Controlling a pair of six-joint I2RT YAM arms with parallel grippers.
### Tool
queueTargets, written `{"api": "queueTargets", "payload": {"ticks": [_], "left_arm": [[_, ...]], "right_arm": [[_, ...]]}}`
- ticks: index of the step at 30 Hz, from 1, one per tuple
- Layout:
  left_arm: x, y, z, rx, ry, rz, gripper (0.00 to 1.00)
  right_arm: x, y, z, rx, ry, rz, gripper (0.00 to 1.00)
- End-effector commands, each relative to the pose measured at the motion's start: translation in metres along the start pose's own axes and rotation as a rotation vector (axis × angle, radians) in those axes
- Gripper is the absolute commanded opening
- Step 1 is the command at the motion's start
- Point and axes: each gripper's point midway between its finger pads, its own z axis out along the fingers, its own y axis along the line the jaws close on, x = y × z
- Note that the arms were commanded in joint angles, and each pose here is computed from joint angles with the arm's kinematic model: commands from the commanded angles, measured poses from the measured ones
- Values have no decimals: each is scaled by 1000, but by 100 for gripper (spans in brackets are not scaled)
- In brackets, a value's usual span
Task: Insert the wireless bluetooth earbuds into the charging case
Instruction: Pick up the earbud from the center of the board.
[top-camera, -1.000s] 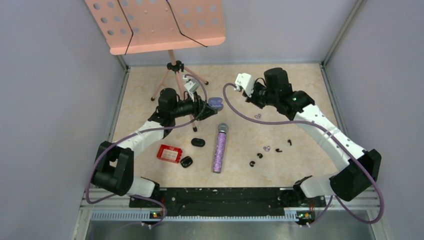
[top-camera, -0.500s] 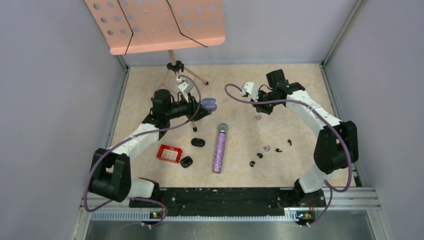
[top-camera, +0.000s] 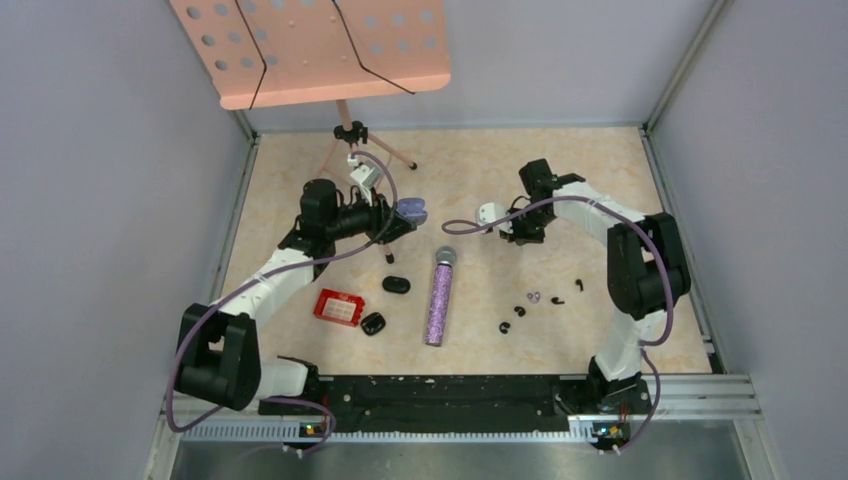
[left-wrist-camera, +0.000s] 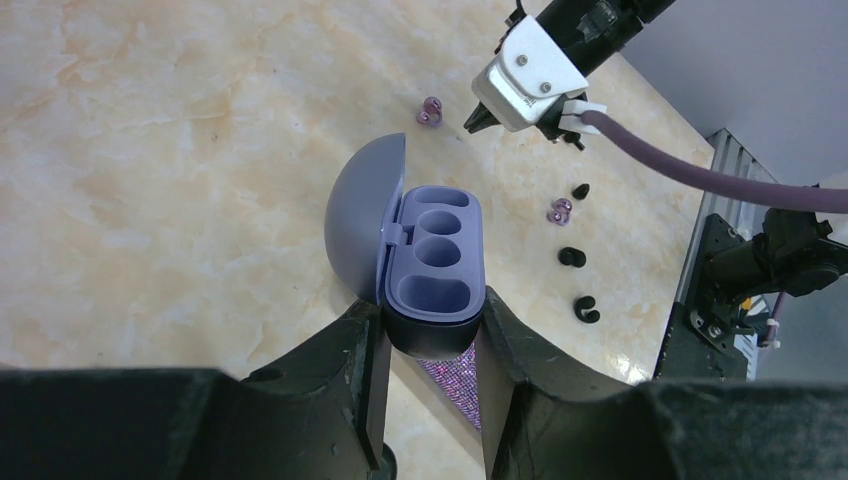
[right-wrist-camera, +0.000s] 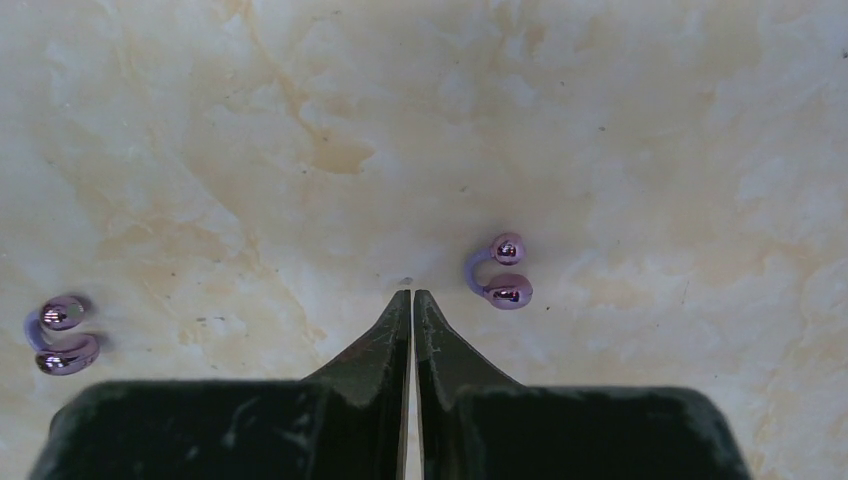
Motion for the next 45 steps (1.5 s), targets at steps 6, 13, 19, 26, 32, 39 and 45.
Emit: {"api": "queueTargets", "payload": {"ticks": [6, 13, 19, 26, 32, 39, 45], "left_arm": [[-17, -6, -8, -8, -44, 51, 0], [-16, -5, -8, -16, -44, 44, 0], [-14, -4, -8, -20, -40, 38, 0], [-13, -2, -9, -26, -39, 32, 0], [-12, -1, -8, -30, -37, 29, 0], [-12, 1, -8, -31, -36, 26, 0], [-13, 2, -8, -34, -35, 26, 0]], "right_arm": [[8, -9, 9, 24, 32, -113, 8], [9, -10, 14, 42, 29, -118, 13], [4, -15, 14, 67, 8, -132, 14], [3, -18, 17, 77, 9, -163, 15], [4, -19, 22, 71, 14, -175, 19], [9, -16, 29, 53, 31, -210, 24], [16, -13, 35, 33, 60, -239, 24]]}}
